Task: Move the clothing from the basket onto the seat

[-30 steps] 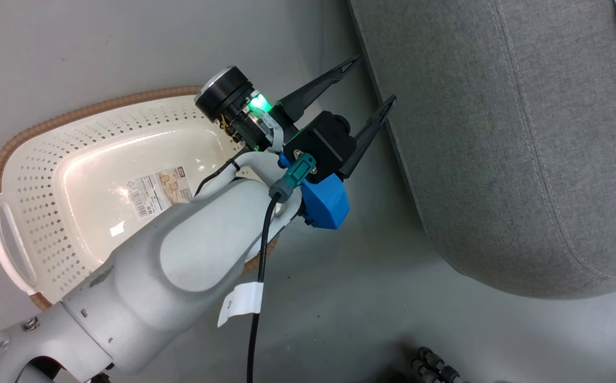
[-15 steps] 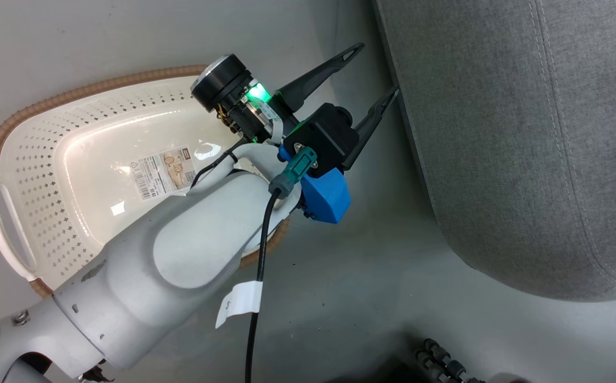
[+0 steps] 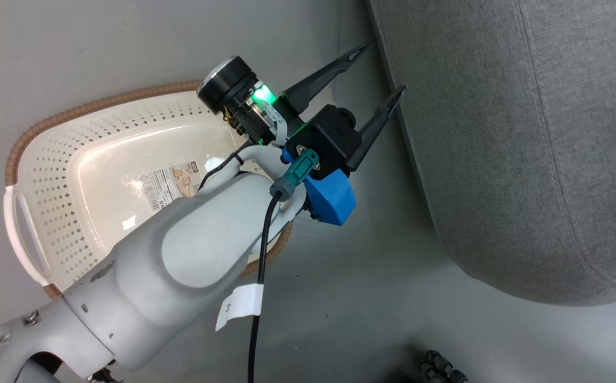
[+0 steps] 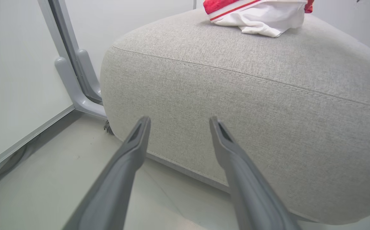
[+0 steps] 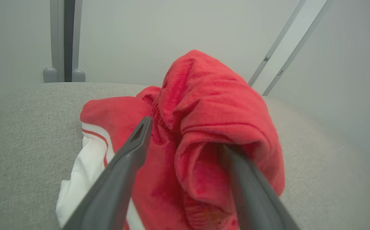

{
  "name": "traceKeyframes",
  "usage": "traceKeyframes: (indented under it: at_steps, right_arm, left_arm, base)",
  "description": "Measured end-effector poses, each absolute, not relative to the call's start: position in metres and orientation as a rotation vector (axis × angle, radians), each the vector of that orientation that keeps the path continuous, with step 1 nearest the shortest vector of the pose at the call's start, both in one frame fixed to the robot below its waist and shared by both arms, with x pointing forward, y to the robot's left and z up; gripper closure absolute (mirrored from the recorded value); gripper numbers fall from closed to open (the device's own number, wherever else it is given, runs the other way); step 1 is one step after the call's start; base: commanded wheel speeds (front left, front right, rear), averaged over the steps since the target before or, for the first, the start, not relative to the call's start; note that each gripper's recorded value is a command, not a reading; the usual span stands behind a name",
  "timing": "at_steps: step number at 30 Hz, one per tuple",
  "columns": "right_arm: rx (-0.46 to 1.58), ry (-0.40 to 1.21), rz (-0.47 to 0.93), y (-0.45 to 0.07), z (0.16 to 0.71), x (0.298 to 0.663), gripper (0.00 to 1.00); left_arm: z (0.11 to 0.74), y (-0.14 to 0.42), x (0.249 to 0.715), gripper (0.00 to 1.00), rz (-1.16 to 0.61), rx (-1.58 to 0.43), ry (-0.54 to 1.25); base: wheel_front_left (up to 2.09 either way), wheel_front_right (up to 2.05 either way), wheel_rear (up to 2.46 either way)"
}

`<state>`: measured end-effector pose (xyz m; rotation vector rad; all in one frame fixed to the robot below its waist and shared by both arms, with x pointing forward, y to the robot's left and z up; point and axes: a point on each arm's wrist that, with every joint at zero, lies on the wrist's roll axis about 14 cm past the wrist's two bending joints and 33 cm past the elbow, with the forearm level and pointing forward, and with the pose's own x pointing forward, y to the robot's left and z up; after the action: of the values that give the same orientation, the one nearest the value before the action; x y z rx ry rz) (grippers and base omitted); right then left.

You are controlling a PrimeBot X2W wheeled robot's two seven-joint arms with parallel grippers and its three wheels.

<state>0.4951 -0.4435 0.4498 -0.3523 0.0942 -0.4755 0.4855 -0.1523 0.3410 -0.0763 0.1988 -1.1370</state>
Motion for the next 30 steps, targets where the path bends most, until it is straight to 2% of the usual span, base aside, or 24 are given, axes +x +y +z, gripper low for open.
traceKeyframes:
  at_steps: [10,14,21,30]
  right_arm:
    - [-0.353,0.061,-0.506,-0.433,0.477,0.442,0.0]
    - [-0.342,0.011,-0.488,-0.422,0.496,0.433,0.0]
    - [-0.316,-0.082,-0.342,-0.373,0.523,0.446,0.0]
    - [-0.247,-0.19,-0.096,-0.284,0.547,0.471,0.0]
  left_arm:
    - [0.383,-0.147,0.483,0.0,-1.084,-0.091,0.141]
    - [0.405,-0.136,0.485,0.0,-1.027,-0.092,0.114]
    - [0.459,-0.103,0.495,0.0,-0.875,-0.117,0.023]
    - [0.498,-0.023,0.499,0.0,-0.615,-0.119,-0.054]
  base:
    - [0.0,0.0,0.0]
    - [0.0,0.0,0.0]
    - [0.0,0.0,0.0]
    - [0.0,0.0,0.0]
